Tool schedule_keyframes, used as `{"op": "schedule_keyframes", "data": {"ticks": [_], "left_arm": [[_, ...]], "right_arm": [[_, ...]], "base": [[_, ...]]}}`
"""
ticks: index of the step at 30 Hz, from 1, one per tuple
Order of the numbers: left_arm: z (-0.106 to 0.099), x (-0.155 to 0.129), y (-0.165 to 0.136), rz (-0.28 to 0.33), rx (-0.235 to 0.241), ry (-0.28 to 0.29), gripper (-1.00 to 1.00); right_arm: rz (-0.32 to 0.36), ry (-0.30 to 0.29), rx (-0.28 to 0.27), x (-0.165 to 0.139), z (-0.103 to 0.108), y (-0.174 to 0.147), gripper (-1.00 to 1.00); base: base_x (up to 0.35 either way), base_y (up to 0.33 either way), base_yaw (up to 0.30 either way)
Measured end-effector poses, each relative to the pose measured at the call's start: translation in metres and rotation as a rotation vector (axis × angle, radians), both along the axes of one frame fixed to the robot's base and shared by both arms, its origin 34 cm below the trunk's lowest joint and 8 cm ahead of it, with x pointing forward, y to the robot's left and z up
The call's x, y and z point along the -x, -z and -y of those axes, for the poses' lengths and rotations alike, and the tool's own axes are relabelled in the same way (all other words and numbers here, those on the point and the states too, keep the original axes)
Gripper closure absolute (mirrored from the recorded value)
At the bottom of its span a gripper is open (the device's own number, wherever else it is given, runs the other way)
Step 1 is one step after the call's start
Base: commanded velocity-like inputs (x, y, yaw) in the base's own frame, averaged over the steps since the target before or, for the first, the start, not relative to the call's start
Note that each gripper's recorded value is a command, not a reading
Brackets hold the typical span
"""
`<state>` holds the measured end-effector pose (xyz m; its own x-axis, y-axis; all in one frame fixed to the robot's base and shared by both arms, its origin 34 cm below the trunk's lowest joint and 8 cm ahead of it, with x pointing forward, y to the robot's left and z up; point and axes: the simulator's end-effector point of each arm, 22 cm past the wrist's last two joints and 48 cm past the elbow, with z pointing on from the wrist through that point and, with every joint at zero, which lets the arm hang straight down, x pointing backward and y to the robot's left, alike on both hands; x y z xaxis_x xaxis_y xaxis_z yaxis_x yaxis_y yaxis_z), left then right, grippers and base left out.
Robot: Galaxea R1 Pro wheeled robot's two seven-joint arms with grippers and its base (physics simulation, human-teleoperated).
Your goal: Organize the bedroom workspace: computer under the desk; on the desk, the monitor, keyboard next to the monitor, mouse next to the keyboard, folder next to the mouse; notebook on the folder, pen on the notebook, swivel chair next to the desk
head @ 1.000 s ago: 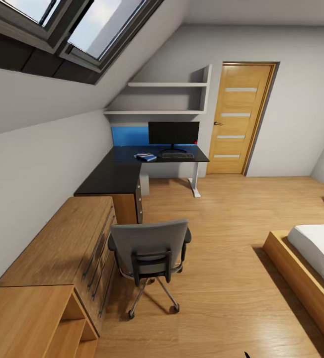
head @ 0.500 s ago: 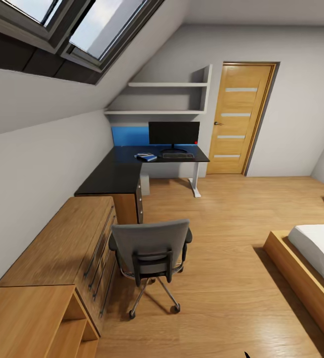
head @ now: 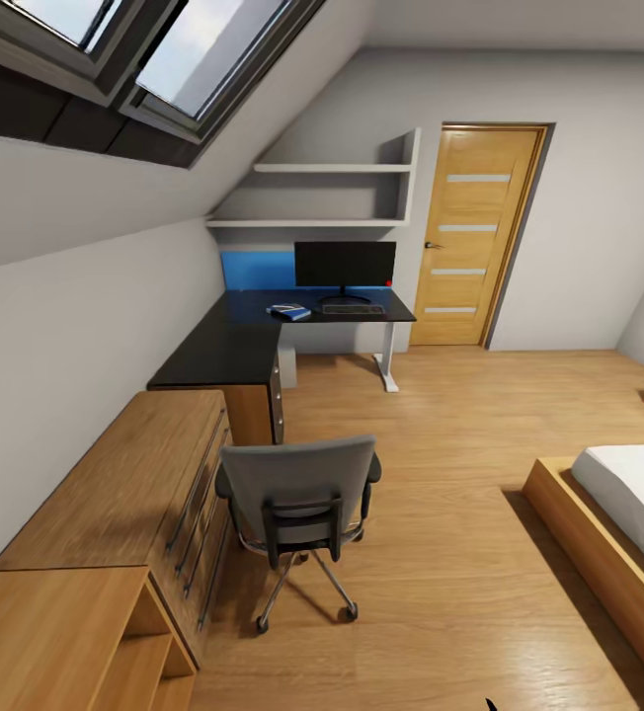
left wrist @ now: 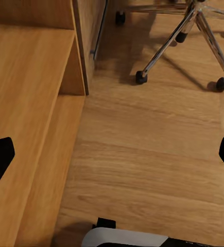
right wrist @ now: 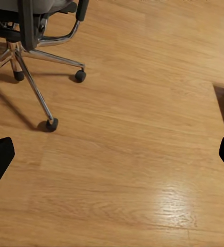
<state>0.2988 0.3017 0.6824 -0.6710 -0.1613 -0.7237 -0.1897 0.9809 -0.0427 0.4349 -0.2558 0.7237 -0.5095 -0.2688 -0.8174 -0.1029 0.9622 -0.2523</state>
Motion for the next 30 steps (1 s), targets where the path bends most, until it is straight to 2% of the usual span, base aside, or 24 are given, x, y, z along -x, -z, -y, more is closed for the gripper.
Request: {"op": "schedule_keyframes", "data": {"ticks": [3, 5, 7, 8, 9, 10, 13, 14, 17, 18, 20, 21, 25, 26, 29, 30], "left_arm": [[0.004, -0.005, 0.000, 0.009, 0.009, -0.001, -1.00], [0.025, -0.017, 0.007, -0.024, 0.067, -0.033, -1.00], [0.031, -0.024, 0.011, -0.049, 0.082, -0.070, -1.00], [0.037, -0.021, 0.022, -0.138, 0.084, -0.126, -1.00], [0.039, -0.019, 0.026, -0.172, 0.081, -0.137, -1.00], [0.045, -0.016, 0.032, -0.232, 0.079, -0.143, -1.00], [0.056, -0.025, 0.037, -0.299, 0.077, -0.129, -1.00], [0.062, -0.040, 0.037, -0.322, 0.078, -0.113, -1.00], [0.070, -0.073, 0.034, -0.339, 0.081, -0.092, -1.00], [0.074, -0.093, 0.030, -0.345, 0.084, -0.077, -1.00], [0.079, -0.114, 0.027, -0.348, 0.088, -0.063, -1.00], [0.086, -0.131, 0.022, -0.350, 0.095, -0.050, -1.00], [0.095, -0.169, 0.013, -0.335, 0.107, -0.034, -1.00], [0.095, -0.190, 0.006, -0.318, 0.105, -0.030, -1.00], [0.093, -0.229, -0.008, -0.278, 0.100, -0.028, -1.00], [0.091, -0.252, -0.018, -0.252, 0.097, -0.027, -1.00]], "right_arm": [[0.000, -0.001, 0.001, -0.001, 0.000, 0.001, -1.00], [0.002, 0.002, -0.001, -0.002, 0.001, 0.002, -1.00], [0.004, 0.003, -0.002, -0.004, 0.000, 0.003, -1.00], [0.006, 0.005, -0.006, -0.005, -0.001, 0.003, -1.00], [0.007, 0.006, -0.007, -0.006, -0.001, 0.004, -1.00], [0.012, 0.007, -0.013, -0.008, -0.004, 0.003, -1.00], [0.032, 0.008, -0.035, -0.018, -0.014, 0.000, -1.00], [0.047, 0.007, -0.050, -0.025, -0.021, -0.003, -1.00], [0.047, 0.011, -0.063, -0.035, -0.030, -0.003, -1.00], [0.029, 0.010, -0.060, -0.040, -0.034, -0.001, -1.00], [0.011, 0.010, -0.054, -0.049, -0.037, 0.001, -1.00], [-0.001, 0.007, -0.044, -0.064, -0.041, -0.001, -1.00], [0.008, 0.007, -0.028, -0.110, -0.045, -0.013, -1.00], [0.024, 0.010, -0.031, -0.132, -0.050, -0.023, -1.00], [0.057, 0.033, -0.053, -0.167, -0.056, -0.040, -1.00], [0.079, 0.053, -0.072, -0.187, -0.060, -0.052, -1.00]], "base": [[0.000, 0.000, -0.020], [0.000, 0.000, 0.000], [0.000, 0.000, 0.000], [0.000, 0.000, 0.000], [0.000, 0.000, 0.000], [0.000, 0.000, 0.000], [0.000, 0.000, 0.000], [0.000, 0.000, 0.000], [0.000, 0.000, 0.000], [0.000, 0.000, 0.000], [0.000, 0.000, 0.000], [0.000, 0.000, 0.000], [0.000, 0.000, 0.000], [0.000, 0.000, 0.000], [0.000, 0.000, 0.000], [0.000, 0.000, 0.000]]}}
